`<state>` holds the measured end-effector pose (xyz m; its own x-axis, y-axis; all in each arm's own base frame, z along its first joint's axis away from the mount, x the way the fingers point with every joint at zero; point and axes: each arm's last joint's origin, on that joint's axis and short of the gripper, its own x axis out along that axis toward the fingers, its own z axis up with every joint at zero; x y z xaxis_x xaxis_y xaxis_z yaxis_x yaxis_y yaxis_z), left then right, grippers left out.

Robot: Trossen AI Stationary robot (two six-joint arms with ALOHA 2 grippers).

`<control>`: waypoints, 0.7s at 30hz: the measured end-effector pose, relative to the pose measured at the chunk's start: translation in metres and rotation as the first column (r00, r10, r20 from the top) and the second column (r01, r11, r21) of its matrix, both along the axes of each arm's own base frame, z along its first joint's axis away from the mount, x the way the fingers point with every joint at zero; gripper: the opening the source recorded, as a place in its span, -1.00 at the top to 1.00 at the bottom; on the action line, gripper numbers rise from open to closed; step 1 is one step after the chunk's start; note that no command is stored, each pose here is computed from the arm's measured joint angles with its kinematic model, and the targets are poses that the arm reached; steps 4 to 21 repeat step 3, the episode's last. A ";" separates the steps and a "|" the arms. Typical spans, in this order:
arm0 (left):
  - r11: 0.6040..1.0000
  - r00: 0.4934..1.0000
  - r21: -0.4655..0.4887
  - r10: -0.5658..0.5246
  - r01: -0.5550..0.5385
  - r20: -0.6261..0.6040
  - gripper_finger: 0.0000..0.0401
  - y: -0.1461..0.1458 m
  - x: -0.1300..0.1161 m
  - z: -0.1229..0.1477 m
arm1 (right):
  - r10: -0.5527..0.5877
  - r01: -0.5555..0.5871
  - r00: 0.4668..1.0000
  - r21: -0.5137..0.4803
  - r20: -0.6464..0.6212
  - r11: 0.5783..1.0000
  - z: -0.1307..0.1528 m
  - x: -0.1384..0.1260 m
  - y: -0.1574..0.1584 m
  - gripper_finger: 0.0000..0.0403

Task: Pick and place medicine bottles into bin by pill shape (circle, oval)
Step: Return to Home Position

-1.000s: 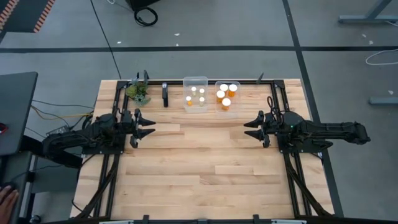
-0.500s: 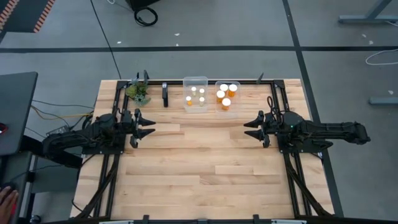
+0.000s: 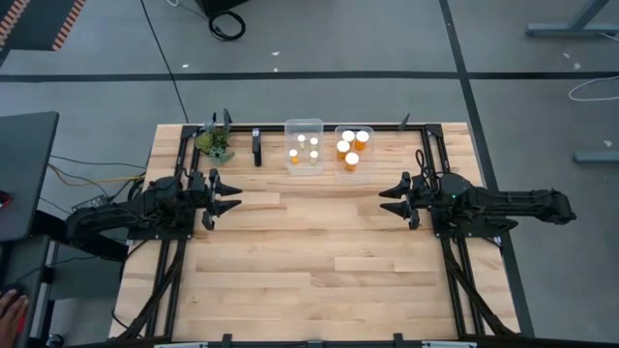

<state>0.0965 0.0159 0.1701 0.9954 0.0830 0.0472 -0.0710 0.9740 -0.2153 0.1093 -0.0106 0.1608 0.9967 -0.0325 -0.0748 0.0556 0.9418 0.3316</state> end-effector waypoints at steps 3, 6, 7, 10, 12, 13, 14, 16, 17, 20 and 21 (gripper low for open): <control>1.000 1.000 0.000 0.000 0.000 0.000 0.14 0.000 0.000 0.000 | 0.000 0.000 1.000 0.000 0.000 1.000 0.000 0.000 0.000 -0.02; 1.000 1.000 0.000 0.000 0.000 0.000 0.14 0.000 0.000 0.000 | 0.000 0.000 1.000 0.000 0.000 1.000 0.000 0.000 0.000 -0.02; 1.000 1.000 0.000 0.000 0.000 0.000 0.14 0.000 0.000 0.000 | 0.000 0.000 1.000 0.000 0.000 1.000 0.000 0.000 0.000 -0.02; 1.000 1.000 0.000 0.000 0.000 0.000 0.14 0.000 0.000 0.000 | 0.000 0.000 1.000 0.000 0.000 1.000 0.000 0.000 0.000 -0.02; 1.000 1.000 0.000 0.000 0.000 0.000 0.14 0.000 0.000 0.000 | 0.000 0.000 1.000 0.000 0.000 1.000 0.000 0.000 0.000 -0.02; 1.000 1.000 0.000 0.000 0.000 0.000 0.14 0.000 0.000 0.000 | 0.000 0.000 1.000 0.000 0.000 1.000 0.000 0.000 0.000 -0.02; 1.000 1.000 0.000 0.000 0.000 0.000 0.14 0.000 0.000 0.000 | 0.000 0.000 1.000 0.000 0.000 1.000 0.000 0.000 0.000 -0.02; 1.000 1.000 0.000 0.000 0.000 0.000 0.14 0.000 0.000 0.000 | 0.000 0.000 1.000 0.000 0.000 1.000 0.000 0.000 0.000 -0.02; 1.000 1.000 0.000 0.000 0.000 0.000 0.14 0.000 0.000 0.000 | 0.000 0.000 1.000 0.000 0.000 1.000 0.000 0.000 0.000 -0.02; 1.000 1.000 0.000 0.000 0.000 0.000 0.14 0.000 0.000 0.000 | 0.000 0.000 1.000 0.000 0.000 1.000 0.000 0.000 0.000 -0.02; 1.000 1.000 0.000 0.000 0.000 0.000 0.14 0.000 0.000 0.000 | 0.000 0.000 1.000 0.000 0.000 1.000 0.000 0.000 0.000 -0.02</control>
